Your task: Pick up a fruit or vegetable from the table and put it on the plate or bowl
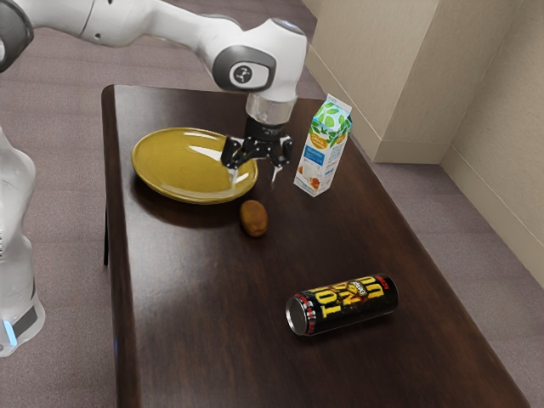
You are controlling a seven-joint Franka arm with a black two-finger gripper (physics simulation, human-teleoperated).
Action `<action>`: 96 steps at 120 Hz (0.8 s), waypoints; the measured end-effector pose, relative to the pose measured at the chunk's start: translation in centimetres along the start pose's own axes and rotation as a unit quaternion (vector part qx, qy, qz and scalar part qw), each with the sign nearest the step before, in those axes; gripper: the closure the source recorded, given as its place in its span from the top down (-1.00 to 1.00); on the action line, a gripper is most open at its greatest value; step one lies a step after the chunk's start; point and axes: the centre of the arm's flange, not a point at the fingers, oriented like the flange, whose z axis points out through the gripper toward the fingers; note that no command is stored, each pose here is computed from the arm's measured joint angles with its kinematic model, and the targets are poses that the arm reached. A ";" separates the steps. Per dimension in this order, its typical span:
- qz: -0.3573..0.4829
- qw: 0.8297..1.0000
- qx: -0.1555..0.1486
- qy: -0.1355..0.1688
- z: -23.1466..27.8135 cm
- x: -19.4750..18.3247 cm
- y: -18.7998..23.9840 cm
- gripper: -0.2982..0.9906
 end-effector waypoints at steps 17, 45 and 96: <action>0.027 0.999 -0.004 0.037 0.3 -1.5 0.1 0.54; 0.030 0.998 0.007 0.054 2.1 -2.5 0.8 0.54; 0.008 1.000 0.016 0.020 8.3 -3.3 0.5 0.50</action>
